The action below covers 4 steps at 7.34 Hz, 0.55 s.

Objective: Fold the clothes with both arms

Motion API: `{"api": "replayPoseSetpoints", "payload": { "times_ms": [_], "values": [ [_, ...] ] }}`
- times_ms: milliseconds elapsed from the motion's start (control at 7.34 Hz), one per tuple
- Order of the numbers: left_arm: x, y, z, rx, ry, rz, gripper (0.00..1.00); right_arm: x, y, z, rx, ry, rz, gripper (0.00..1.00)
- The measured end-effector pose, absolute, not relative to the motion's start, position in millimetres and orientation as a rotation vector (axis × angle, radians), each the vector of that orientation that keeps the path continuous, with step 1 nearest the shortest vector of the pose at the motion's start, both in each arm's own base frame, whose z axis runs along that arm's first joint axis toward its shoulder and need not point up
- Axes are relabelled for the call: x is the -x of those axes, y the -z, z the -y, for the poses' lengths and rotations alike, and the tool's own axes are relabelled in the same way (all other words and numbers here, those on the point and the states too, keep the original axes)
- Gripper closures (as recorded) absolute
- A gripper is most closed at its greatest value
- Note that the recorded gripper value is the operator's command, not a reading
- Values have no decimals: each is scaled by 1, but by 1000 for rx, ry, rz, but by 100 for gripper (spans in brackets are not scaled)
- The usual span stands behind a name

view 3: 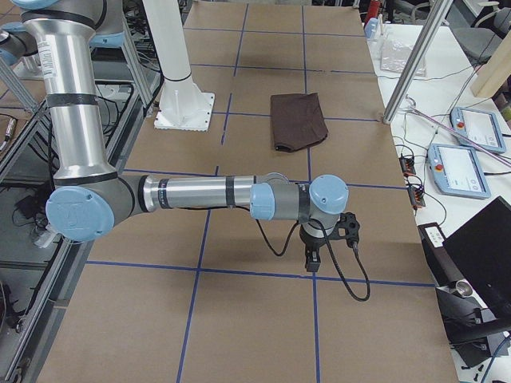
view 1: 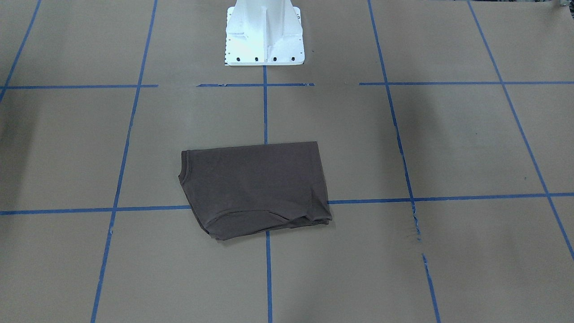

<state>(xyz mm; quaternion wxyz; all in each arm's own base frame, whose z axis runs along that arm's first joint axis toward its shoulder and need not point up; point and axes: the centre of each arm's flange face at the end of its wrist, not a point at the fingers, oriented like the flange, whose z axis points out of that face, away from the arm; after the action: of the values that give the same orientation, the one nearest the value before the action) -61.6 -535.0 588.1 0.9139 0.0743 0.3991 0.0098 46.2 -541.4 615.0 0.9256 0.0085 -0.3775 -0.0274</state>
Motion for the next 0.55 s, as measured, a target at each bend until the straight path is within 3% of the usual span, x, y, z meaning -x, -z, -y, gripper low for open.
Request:
{"api": "replayPoseSetpoints", "payload": {
  "times_ms": [545],
  "values": [
    [62,-597,518,-149,12,-776,0,-12,-606,543,-3,115,779,0]
  ]
}}
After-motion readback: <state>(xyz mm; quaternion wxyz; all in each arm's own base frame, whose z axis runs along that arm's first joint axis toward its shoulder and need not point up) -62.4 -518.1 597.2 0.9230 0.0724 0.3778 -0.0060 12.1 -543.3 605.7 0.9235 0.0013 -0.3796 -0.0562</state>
